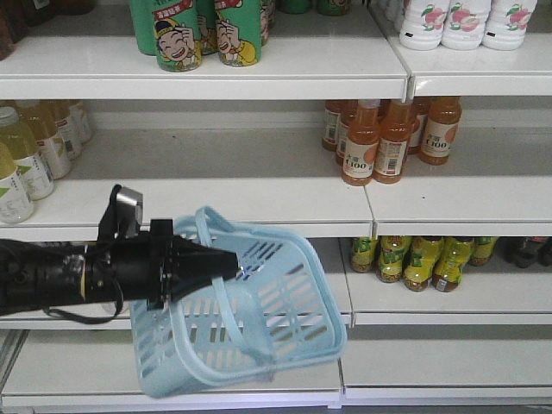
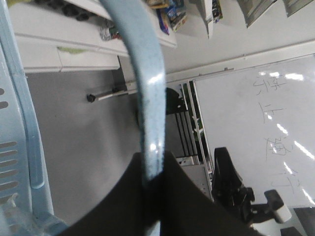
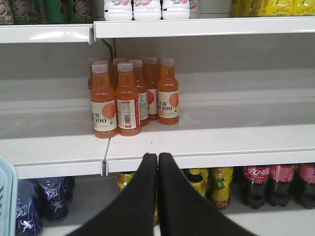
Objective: Place coke in basket with both arms
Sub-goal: 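Lift the basket off the shelf with the left gripper and lower it, then hold the basket in the left gripper while turning the base away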
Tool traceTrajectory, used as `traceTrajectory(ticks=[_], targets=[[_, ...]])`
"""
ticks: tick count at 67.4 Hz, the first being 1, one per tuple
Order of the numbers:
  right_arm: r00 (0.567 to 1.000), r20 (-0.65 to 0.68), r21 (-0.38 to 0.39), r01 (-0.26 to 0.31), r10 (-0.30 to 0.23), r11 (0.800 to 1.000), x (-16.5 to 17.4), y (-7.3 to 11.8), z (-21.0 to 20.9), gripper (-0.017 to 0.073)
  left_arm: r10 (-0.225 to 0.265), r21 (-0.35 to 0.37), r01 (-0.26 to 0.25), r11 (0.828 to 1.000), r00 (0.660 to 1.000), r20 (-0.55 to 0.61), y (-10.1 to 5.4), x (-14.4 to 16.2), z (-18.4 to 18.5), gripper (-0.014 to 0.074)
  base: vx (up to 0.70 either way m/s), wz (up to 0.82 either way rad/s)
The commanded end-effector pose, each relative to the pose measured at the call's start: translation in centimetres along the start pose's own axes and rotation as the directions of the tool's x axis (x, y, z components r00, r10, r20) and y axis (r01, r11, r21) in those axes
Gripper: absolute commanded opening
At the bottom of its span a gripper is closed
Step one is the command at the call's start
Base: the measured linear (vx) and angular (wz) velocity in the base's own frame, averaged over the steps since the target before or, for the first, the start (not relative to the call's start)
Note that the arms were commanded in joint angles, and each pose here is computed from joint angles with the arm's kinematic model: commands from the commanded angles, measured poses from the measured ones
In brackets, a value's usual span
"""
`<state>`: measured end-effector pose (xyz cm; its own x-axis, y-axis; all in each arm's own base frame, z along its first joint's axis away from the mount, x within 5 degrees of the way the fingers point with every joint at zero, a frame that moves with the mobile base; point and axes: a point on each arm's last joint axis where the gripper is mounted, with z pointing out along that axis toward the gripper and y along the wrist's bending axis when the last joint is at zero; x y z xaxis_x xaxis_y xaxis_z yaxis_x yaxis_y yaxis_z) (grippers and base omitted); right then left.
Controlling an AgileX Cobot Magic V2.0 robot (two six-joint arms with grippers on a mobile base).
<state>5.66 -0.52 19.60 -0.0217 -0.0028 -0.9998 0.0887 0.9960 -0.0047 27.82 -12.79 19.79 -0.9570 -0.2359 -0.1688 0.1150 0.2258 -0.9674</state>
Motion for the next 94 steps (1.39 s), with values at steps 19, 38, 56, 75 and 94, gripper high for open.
traceTrajectory(ticks=[19, 38, 56, 75, 94], targets=[[0.997, 0.075, 0.001, 0.012, -0.012, 1.0, -0.5, 0.0, -0.1, -0.001, -0.028, 0.193, 0.051, 0.98, 0.992, -0.122, -1.7, 7.1, -1.6, -0.0008, 0.0, 0.0], [0.997, 0.075, 0.001, 0.012, -0.012, 1.0, -0.5, 0.0, -0.1, -0.001, -0.029, 0.168, 0.049, 0.985, 0.992, -0.12, -0.7, 10.5, -3.1, -0.0008, 0.0, 0.0], [0.997, 0.075, 0.001, 0.012, -0.012, 1.0, -0.5, 0.0, -0.1, -0.001, -0.029, 0.186, 0.041, 0.982, 0.997, -0.07, -0.8, 10.1, -3.1, -0.0008, 0.0, 0.0], [0.997, 0.075, 0.001, 0.012, -0.012, 1.0, -0.5, 0.0, -0.1, -0.001, -0.038, 0.194, 0.047, 0.98, 0.998, -0.049, -0.9, 9.9, -3.1, -0.0008, 0.0, 0.0], [0.997, 0.075, 0.001, 0.012, -0.012, 1.0, -0.5, 0.0, -0.1, -0.001, -0.036, 0.192, 0.046, 0.98, 0.998, -0.052, -0.9, 9.9, -3.1, -0.0008, 0.0, 0.0]])
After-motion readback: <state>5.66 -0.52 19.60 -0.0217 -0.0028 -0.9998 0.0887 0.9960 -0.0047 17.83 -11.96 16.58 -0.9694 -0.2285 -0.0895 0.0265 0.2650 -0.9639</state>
